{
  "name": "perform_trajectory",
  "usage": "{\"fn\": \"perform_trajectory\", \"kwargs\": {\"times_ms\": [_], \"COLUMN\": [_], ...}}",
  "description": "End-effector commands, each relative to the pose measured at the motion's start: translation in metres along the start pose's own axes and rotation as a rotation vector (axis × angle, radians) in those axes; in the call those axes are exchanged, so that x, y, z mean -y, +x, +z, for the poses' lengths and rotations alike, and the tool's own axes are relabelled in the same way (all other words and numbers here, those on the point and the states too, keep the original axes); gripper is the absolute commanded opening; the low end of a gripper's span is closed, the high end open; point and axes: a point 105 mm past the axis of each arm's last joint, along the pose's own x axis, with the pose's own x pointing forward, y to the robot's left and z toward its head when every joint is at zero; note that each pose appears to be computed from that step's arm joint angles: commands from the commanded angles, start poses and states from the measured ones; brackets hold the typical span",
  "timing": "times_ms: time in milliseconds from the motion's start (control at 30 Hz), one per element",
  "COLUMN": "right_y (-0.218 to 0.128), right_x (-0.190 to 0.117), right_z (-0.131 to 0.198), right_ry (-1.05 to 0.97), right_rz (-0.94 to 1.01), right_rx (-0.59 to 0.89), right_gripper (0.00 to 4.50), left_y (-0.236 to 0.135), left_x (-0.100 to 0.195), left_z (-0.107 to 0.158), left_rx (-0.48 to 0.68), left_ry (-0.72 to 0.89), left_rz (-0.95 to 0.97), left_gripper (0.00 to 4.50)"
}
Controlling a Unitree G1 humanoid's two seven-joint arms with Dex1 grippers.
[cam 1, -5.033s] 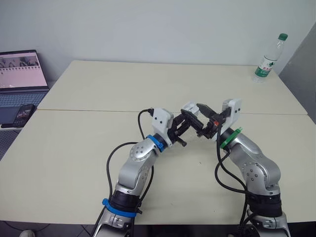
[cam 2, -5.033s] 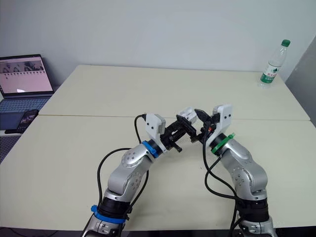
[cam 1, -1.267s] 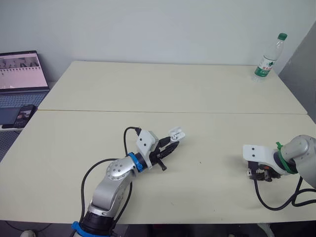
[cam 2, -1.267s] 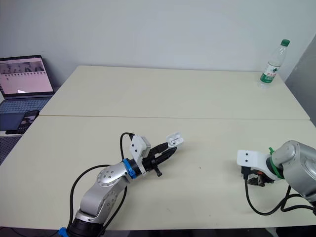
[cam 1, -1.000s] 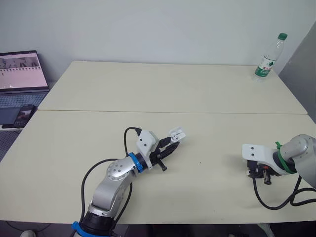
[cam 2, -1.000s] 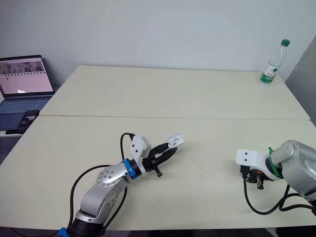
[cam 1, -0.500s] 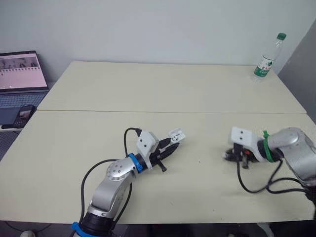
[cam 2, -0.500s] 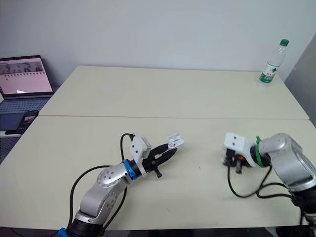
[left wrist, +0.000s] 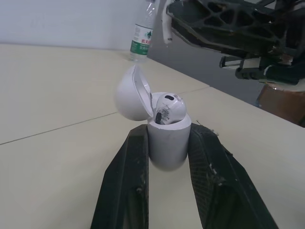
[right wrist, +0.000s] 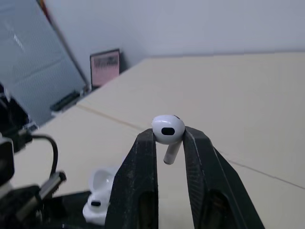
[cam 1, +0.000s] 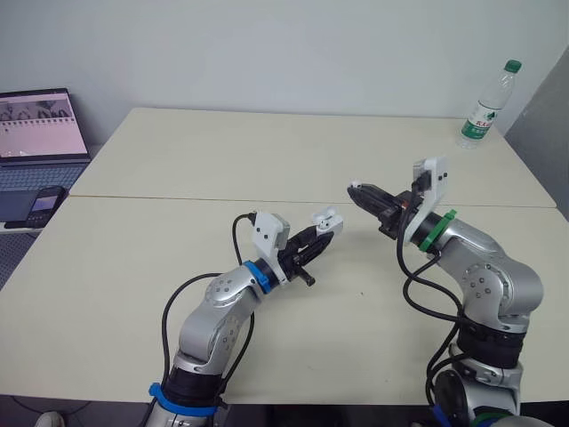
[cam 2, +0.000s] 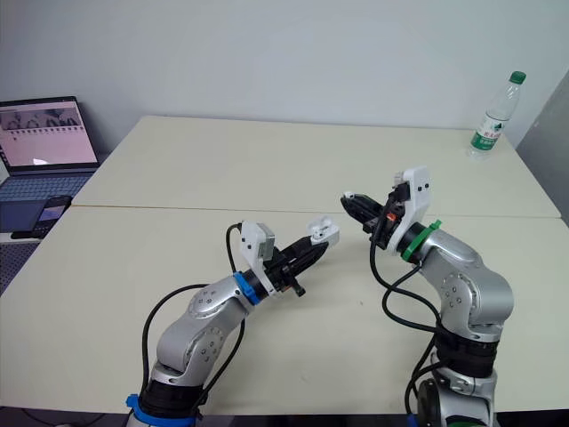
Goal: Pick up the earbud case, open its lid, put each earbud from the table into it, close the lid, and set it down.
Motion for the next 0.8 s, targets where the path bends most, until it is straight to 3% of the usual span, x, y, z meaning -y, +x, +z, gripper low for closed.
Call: {"fn": "perform_trajectory", "kwargs": {"times_ms": [33,333,800], "right_y": [-0.002,-0.001,-0.004], "right_x": [-0.014,-0.028,-0.024], "right_z": [0.015,-0.011,-0.03], "right_ry": [-0.008,-0.138,-0.318], "right_rz": [0.026,0.05,0.065], "right_rx": [0.109,0.064,-0.015], "right_gripper": [0.39,0.39,0.39], "left_y": [0.003,0.002,0.003], "left_x": [0.01,0.009,0.01], "left_z": [0.021,0.023,0.025], "left_rx": [0.062,0.062,0.068], "left_ry": [0.007,-0.001,0.009], "left_rz": [-0.033,-0.018,-0.016], "left_gripper": [0.81,0.81,0.81]}}
